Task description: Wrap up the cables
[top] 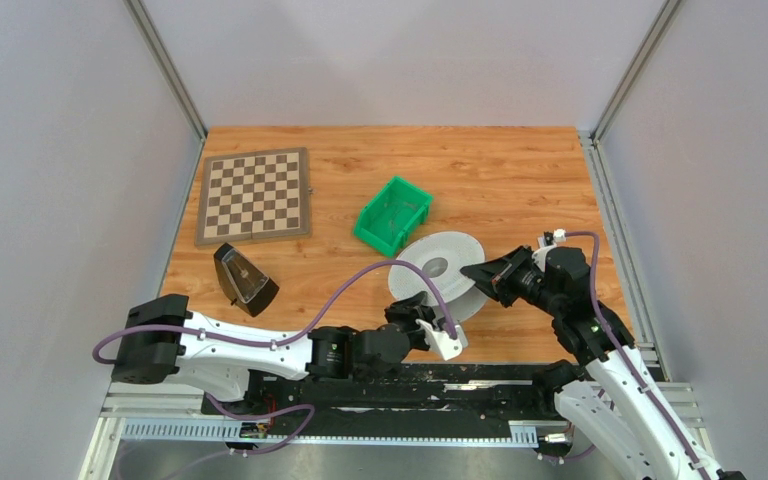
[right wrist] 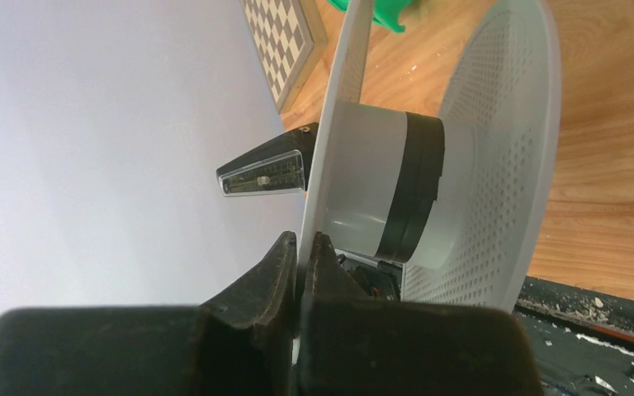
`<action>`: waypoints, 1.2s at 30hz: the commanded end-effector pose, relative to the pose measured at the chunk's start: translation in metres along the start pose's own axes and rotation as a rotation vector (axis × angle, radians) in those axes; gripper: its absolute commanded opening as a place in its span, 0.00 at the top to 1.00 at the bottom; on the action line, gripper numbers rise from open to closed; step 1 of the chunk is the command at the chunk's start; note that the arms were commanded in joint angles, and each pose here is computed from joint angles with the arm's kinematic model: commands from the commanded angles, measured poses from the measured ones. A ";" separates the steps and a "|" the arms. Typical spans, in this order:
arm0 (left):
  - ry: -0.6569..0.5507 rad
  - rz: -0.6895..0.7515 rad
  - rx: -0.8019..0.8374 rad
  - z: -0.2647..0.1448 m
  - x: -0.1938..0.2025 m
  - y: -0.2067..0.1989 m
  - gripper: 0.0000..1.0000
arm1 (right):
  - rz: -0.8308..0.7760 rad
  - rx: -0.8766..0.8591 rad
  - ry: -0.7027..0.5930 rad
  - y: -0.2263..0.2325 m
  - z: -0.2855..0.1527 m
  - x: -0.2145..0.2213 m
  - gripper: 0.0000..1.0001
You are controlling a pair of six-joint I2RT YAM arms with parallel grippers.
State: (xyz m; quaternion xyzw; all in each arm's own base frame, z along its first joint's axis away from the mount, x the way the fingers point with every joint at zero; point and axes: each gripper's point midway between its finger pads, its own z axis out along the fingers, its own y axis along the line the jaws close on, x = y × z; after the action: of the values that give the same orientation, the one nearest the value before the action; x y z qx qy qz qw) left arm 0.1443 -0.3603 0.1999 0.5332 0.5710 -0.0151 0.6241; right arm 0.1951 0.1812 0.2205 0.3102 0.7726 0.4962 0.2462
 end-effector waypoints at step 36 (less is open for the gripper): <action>0.331 -0.787 -0.323 -0.124 0.115 0.166 1.00 | -0.917 -0.131 -0.162 0.114 0.085 -0.074 0.53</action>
State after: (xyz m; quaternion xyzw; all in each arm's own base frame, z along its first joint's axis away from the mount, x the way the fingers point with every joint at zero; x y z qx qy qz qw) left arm 0.2007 -0.1353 0.2489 0.1748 0.8103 -0.0629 0.5558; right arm 0.3062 0.1957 0.2776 0.0216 0.7994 0.3613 0.4796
